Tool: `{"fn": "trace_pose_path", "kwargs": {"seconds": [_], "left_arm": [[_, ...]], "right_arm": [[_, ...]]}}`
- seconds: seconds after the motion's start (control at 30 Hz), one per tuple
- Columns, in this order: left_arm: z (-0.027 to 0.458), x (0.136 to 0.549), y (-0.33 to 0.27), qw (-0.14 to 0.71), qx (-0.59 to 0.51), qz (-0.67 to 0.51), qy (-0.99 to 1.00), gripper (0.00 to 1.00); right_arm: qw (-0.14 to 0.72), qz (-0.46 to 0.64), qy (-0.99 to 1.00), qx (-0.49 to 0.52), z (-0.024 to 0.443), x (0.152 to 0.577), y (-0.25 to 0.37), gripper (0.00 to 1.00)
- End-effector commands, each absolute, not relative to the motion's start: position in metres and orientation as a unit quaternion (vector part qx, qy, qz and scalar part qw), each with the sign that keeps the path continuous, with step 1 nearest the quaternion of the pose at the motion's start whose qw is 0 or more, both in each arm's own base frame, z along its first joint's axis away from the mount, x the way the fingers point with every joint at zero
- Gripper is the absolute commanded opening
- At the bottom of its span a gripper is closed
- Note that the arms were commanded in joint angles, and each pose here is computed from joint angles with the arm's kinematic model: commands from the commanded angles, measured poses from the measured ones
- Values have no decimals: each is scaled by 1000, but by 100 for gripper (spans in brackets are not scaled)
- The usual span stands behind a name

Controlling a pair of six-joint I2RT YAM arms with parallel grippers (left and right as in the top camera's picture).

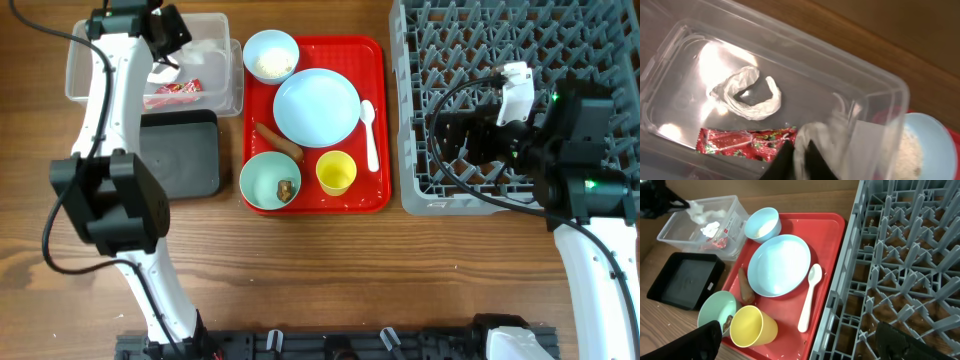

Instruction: Sort waste into correct bins and load items into the dishwasher rack

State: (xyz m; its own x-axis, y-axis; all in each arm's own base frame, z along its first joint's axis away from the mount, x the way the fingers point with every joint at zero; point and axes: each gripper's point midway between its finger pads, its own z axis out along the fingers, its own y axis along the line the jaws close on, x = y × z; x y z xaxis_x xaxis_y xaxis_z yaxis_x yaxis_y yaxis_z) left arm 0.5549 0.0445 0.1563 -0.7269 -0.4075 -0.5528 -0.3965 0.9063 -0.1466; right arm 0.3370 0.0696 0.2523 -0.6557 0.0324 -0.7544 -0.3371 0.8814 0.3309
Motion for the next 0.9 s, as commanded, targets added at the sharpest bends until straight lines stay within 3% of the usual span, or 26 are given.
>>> {"fn": "trace_pose_path", "kwargs": {"seconds": [0.0, 0.03, 0.07, 0.23, 0.53, 0.87], "left_arm": [[136, 555, 44, 282, -221, -1, 934, 37], [137, 556, 45, 283, -221, 0, 933, 58], [137, 556, 46, 285, -222, 2, 933, 65], [150, 557, 43, 297, -184, 6, 937, 84], [185, 533, -20, 293, -50, -2, 955, 87], [166, 485, -131, 215, 61, -41, 974, 83]], "right_arm": [[412, 223, 879, -83, 259, 341, 67, 100], [412, 223, 879, -83, 259, 341, 67, 100], [412, 223, 879, -83, 259, 341, 67, 100], [412, 223, 879, -83, 259, 341, 67, 100], [413, 223, 879, -83, 259, 342, 67, 100], [414, 223, 879, -83, 259, 342, 67, 100]]}}
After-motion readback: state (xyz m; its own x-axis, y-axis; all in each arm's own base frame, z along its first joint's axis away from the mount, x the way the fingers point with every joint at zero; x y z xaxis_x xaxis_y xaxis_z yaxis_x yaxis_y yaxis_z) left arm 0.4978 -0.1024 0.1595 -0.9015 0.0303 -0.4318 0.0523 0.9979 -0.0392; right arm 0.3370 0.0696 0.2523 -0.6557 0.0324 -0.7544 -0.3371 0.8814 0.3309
